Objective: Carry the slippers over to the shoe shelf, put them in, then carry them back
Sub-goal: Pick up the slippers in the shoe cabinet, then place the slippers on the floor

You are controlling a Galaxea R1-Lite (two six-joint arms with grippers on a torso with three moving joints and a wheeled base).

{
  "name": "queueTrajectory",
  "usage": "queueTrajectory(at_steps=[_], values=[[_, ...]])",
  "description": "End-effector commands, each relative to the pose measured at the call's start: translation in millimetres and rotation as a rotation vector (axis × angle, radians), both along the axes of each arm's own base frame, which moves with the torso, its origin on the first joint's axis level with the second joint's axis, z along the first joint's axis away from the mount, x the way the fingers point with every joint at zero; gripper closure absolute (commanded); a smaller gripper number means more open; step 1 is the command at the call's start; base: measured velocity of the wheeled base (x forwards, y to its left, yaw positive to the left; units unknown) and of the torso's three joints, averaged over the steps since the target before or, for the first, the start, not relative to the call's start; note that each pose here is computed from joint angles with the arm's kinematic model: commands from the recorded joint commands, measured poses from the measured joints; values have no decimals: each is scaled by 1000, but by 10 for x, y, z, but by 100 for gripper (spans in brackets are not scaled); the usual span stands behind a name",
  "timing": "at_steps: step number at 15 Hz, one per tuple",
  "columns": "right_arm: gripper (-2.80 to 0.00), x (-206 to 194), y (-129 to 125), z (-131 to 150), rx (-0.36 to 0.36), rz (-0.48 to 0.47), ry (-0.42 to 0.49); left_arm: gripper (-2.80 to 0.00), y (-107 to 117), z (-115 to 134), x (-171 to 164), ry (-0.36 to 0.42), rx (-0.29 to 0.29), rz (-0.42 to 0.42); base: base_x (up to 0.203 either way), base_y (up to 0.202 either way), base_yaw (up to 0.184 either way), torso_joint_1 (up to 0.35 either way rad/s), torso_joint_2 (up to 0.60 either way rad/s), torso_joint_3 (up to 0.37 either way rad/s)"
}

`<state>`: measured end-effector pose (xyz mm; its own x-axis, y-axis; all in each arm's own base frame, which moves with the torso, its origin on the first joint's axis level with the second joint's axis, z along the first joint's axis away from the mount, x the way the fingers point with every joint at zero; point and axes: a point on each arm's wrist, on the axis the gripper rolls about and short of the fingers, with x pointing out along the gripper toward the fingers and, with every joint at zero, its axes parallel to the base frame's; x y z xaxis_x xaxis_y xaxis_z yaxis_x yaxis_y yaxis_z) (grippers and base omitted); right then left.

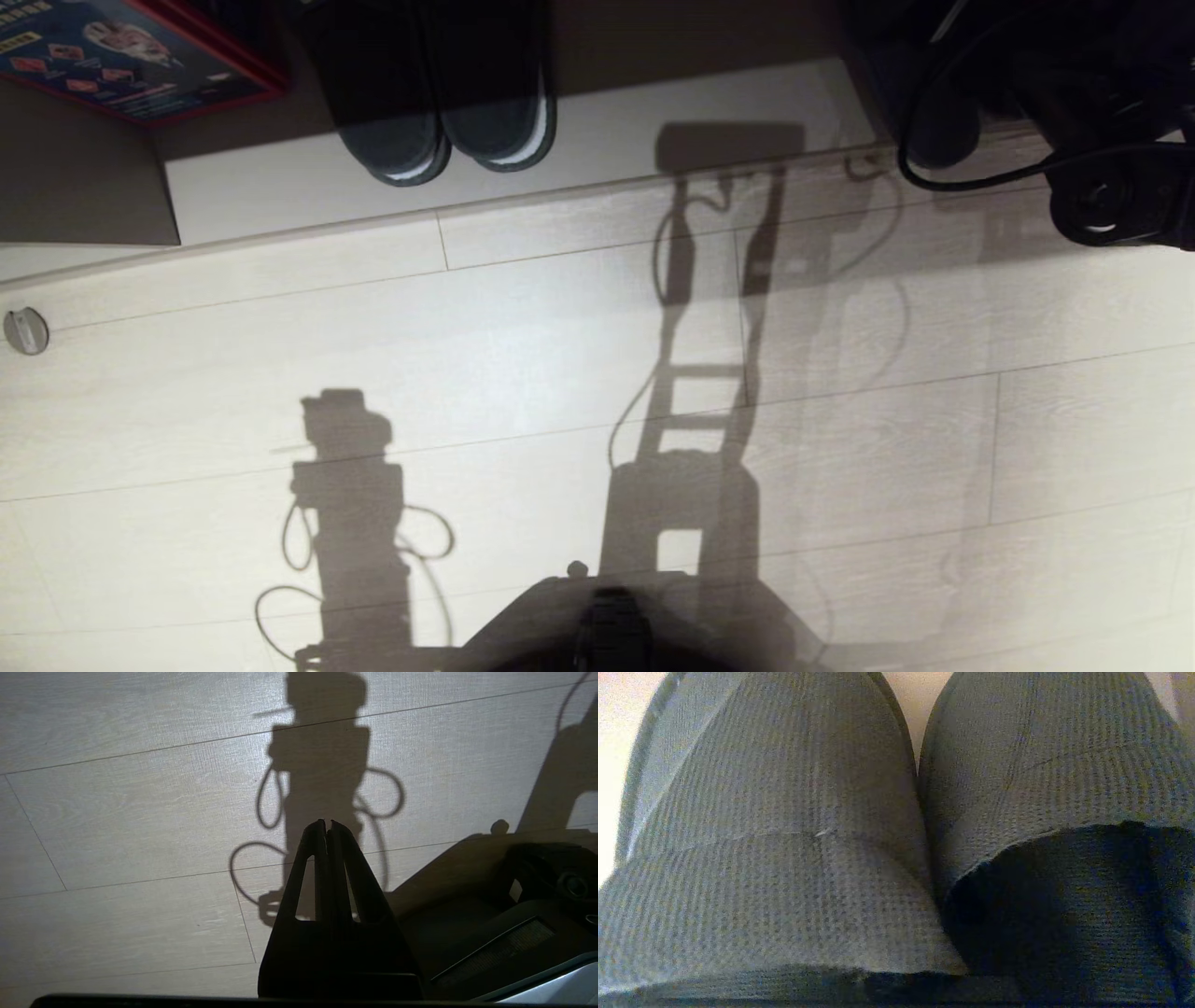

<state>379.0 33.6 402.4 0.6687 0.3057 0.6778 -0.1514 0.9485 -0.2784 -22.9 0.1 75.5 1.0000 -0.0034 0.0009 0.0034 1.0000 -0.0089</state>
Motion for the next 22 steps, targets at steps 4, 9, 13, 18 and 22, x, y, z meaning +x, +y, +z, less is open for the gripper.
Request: queueTrajectory(at_steps=[4, 9, 13, 18, 22], values=[[0, -539, 23, 89, -9, 20, 66, 0, 0, -4, 1, 1, 0, 0, 0, 0, 0, 0, 0, 0], [0, -1246, -21, -355, -37, 14, 315, 0, 0, -4, 1, 1, 1, 0, 0, 0, 0, 0, 0, 0], [0, -2002, -97, -721, -59, 2, 446, 0, 0, -4, 1, 1, 0, 0, 0, 0, 0, 0, 0, 0], [0, -2990, -204, -1128, -56, -14, 479, 0, 0, -4, 1, 1, 0, 0, 0, 0, 0, 0, 0, 0], [0, -3739, -283, -1474, -35, -87, 506, 0, 0, -4, 1, 1, 1, 0, 0, 0, 0, 0, 0, 0]])
